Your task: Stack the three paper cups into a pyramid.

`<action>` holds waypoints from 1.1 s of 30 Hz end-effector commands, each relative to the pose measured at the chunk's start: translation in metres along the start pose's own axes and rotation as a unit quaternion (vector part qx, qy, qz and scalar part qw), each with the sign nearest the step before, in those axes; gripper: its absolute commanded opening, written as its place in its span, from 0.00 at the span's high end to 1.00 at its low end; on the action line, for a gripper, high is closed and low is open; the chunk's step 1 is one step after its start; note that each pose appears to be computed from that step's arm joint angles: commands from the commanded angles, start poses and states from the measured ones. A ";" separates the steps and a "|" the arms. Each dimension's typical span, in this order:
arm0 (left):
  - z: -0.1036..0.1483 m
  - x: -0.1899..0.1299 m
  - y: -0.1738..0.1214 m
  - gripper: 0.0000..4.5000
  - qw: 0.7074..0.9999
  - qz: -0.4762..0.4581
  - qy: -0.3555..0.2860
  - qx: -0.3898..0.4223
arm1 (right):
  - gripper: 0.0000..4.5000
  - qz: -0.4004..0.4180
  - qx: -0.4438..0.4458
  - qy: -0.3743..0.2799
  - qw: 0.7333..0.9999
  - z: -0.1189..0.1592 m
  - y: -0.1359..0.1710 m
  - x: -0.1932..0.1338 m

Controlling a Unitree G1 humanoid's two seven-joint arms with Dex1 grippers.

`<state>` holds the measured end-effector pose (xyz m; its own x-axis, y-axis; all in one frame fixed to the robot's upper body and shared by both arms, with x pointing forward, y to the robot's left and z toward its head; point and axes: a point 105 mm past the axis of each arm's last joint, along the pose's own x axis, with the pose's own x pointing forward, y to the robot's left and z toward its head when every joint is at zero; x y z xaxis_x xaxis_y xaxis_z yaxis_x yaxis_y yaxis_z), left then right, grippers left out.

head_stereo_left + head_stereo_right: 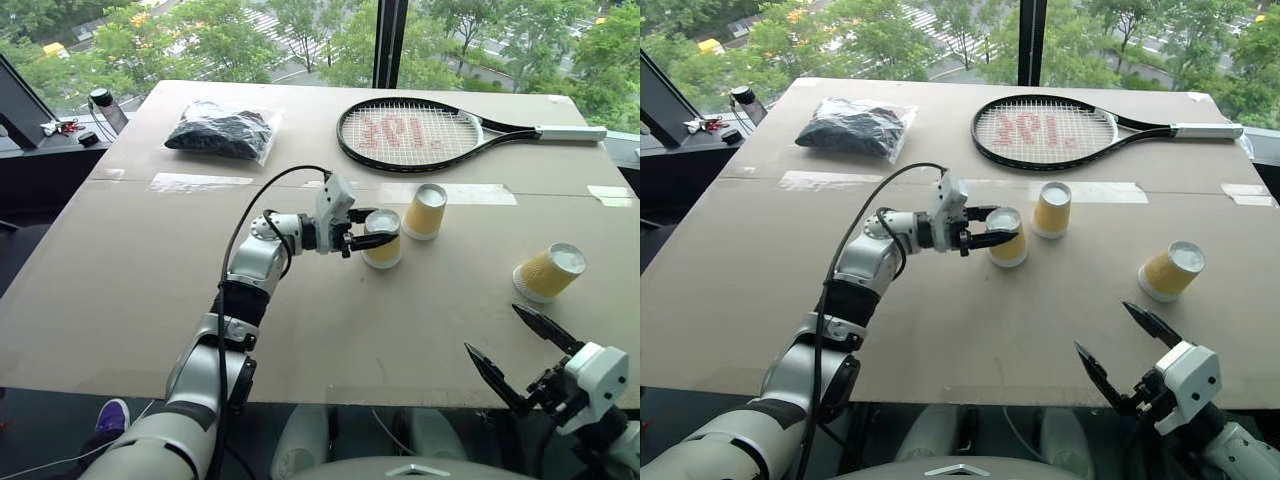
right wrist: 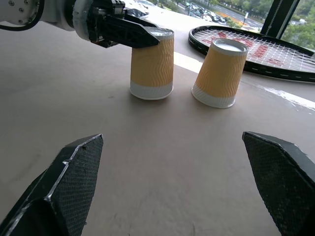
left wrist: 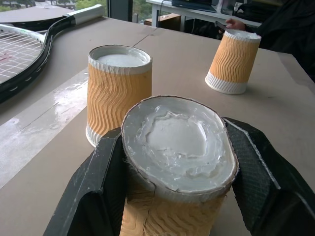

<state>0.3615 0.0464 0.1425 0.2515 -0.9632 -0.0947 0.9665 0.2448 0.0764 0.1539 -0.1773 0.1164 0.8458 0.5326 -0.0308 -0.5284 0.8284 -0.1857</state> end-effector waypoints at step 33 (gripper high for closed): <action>0.057 -0.085 -0.094 0.02 0.994 -0.068 -0.085 -0.026 | 0.00 -0.240 -0.021 0.036 0.970 0.010 -0.116 0.014</action>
<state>0.2653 0.1045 0.1853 0.2055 -0.9774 0.0490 0.9785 0.2043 -0.0272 0.2234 -0.2486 0.1441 0.9885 0.1511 0.0024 -0.1467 0.9629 -0.2264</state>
